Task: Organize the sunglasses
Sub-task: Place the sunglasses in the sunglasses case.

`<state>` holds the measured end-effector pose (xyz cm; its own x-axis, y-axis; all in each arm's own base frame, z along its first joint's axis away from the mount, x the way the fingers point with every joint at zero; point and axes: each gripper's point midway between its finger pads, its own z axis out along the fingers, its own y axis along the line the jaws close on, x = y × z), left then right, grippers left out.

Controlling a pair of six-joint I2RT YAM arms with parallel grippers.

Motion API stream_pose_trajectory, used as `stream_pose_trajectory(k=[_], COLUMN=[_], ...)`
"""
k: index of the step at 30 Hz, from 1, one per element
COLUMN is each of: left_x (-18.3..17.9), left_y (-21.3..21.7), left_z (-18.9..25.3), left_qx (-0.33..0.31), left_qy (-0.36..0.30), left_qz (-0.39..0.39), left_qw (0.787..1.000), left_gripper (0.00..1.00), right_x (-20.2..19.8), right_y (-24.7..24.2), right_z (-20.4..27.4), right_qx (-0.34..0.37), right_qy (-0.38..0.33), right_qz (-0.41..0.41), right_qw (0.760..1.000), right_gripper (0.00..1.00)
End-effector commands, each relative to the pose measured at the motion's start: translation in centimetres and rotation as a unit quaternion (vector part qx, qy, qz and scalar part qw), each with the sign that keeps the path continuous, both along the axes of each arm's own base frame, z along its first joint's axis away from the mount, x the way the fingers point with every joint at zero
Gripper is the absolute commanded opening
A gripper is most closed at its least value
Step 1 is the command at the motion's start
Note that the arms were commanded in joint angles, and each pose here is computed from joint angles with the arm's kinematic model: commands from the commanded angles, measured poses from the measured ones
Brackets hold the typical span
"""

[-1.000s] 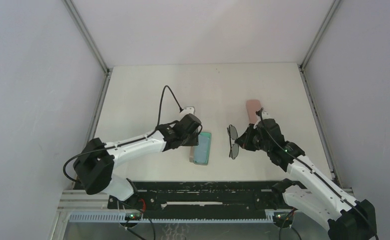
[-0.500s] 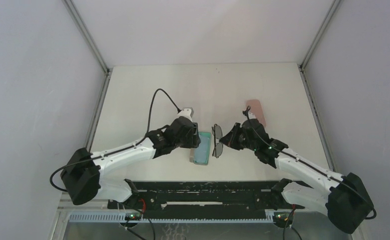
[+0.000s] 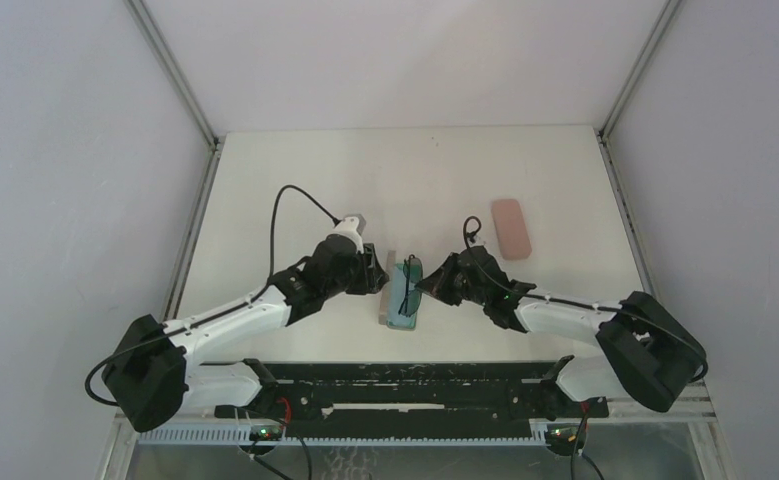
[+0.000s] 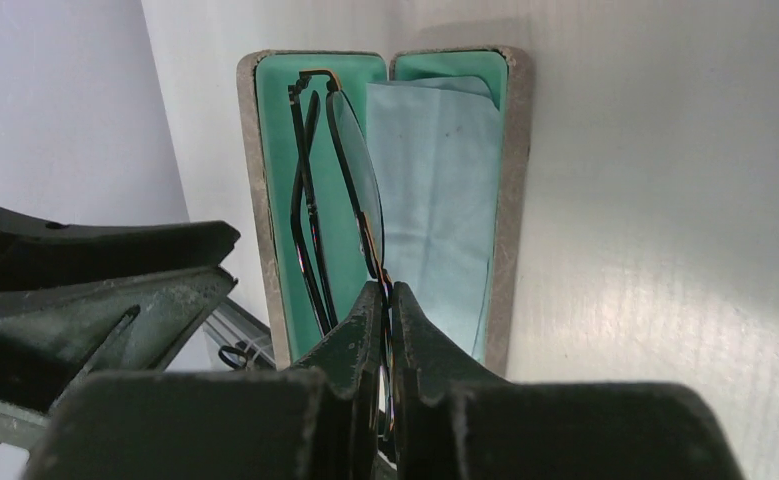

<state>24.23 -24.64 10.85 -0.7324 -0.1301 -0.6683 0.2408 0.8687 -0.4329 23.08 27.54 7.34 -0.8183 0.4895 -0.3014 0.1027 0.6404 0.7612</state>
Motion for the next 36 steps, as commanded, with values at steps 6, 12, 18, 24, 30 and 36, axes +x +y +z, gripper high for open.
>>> stream_pose_trajectory(k=[6, 12, 18, 24, 30, 36], left_x=[0.2, 0.2, 0.3, 0.3, 0.3, 0.3], left_y=[-1.7, -1.9, -1.7, -1.5, -1.5, -1.5], left_z=[1.2, 0.7, 0.2, -0.1, -0.3, -0.5], left_qx=[-0.045, -0.038, -0.028, -0.022, -0.016, -0.012], left_qy=[-0.021, -0.016, -0.012, -0.011, -0.009, -0.007], left_qz=[-0.04, -0.045, -0.043, -0.042, -0.044, -0.047], left_qw=[0.998, 0.998, 0.999, 0.999, 0.999, 0.999], left_gripper=[0.45, 0.43, 0.41, 0.4, 0.4, 0.39], right_x=[1.3, 1.4, 1.2, 1.1, 1.1, 1.1], right_y=[1.9, 2.2, 2.5, 2.7, 3.1, 3.4], right_z=[0.8, 0.2, -0.3, -0.6, -0.9, -1.3], right_qx=[0.047, 0.043, 0.044, 0.046, 0.049, 0.049], right_qy=[-0.014, -0.009, -0.003, 0.002, 0.007, 0.013], right_qz=[-0.001, 0.003, 0.012, 0.017, 0.023, 0.025], right_qw=[0.999, 0.999, 0.999, 0.999, 0.999, 0.998], right_gripper=[0.0, 0.0, 0.0, 0.0, 0.0, 0.0])
